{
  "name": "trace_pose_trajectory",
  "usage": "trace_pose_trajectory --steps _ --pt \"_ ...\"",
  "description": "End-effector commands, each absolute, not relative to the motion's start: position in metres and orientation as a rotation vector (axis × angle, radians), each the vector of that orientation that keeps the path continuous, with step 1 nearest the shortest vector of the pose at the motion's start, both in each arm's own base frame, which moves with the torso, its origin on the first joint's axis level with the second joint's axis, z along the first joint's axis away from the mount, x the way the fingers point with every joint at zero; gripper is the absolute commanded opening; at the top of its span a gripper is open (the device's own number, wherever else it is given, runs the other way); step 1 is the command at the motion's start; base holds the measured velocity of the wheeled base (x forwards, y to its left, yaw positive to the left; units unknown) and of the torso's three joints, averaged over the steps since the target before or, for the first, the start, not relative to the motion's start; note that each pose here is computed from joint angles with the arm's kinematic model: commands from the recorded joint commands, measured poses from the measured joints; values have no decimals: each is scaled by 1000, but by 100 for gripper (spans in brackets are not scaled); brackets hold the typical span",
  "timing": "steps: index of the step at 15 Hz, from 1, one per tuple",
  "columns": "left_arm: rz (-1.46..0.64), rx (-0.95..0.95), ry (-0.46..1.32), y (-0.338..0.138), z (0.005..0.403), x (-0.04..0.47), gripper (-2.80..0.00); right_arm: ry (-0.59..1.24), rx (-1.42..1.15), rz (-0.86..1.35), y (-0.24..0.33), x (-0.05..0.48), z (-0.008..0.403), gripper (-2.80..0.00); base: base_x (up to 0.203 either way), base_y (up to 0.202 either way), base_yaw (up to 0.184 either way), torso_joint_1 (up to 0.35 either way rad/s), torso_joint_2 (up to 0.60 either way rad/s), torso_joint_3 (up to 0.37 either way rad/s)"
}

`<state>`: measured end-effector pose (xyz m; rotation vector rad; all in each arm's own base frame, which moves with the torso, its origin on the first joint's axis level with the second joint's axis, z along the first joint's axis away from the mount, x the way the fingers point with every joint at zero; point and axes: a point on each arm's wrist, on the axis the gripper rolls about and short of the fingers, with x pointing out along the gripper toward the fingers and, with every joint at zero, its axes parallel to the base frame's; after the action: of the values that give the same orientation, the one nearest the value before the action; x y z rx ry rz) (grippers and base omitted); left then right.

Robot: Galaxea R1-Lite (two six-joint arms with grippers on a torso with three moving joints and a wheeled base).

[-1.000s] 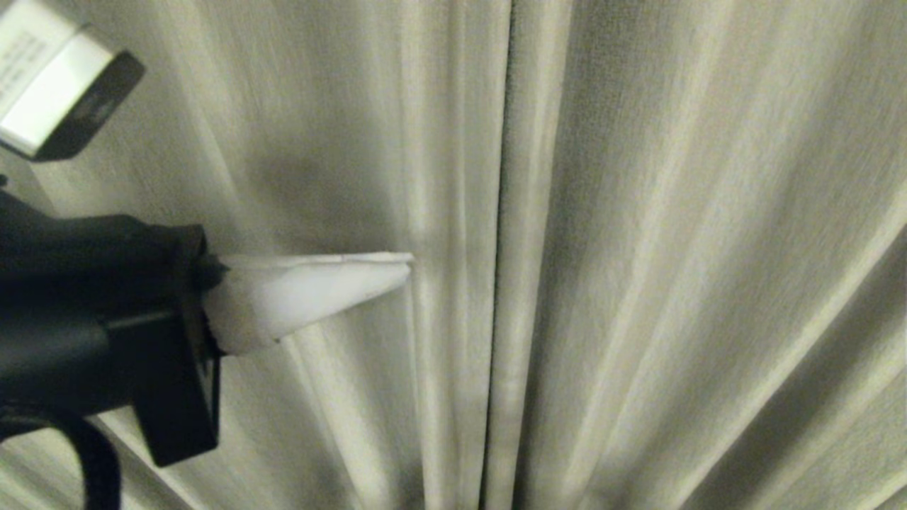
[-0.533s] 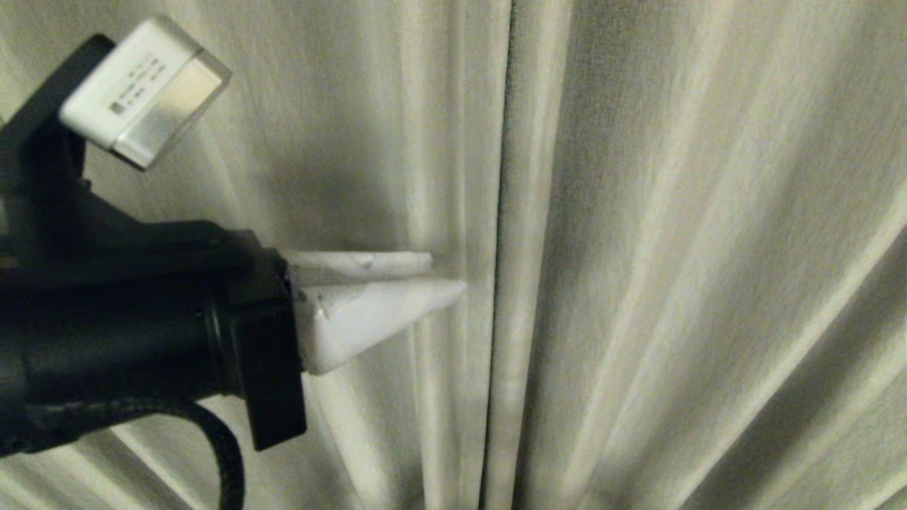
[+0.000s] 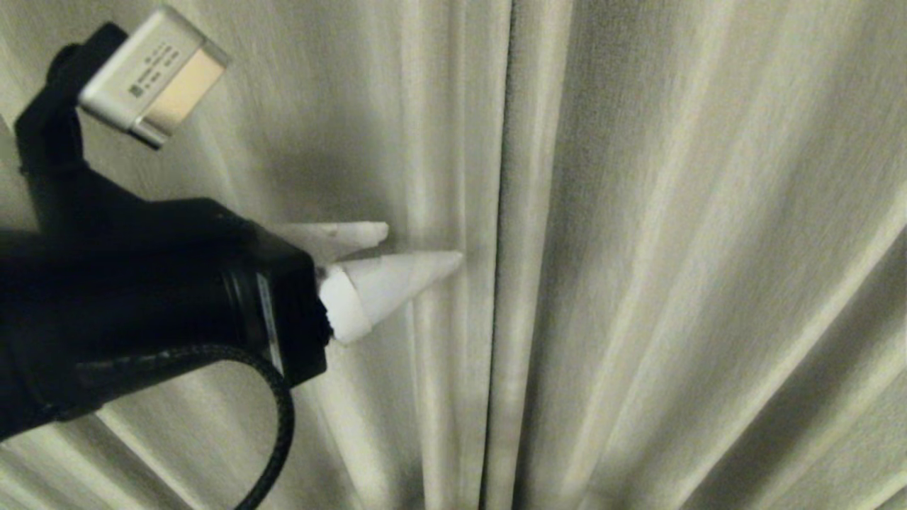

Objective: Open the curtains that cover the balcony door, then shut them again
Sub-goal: Pull the outer curtains open on both sides

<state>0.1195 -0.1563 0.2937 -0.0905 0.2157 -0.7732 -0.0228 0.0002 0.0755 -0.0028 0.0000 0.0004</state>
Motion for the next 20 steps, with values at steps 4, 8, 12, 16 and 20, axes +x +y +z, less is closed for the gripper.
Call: trace_pose_trajectory --steps 4,8,12,16,20 --pt "-736 -70 221 -175 296 143 0 0 -3 2 0 -23 75 -280 0 0 0 0 0 0" --pt "-701 -80 187 -198 303 176 0 -2 -3 2 0 -23 76 -280 0 0 0 0 0 0" --pt "-652 -84 65 -221 307 215 0 0 -3 0 0 -23 75 -280 0 0 0 0 0 0" --pt "-607 -50 51 -226 304 234 0 0 -3 0 0 -23 75 -280 0 0 0 0 0 0" --pt "-579 -30 42 -222 304 237 0 0 -3 0 0 -23 75 -280 0 0 0 0 0 0"
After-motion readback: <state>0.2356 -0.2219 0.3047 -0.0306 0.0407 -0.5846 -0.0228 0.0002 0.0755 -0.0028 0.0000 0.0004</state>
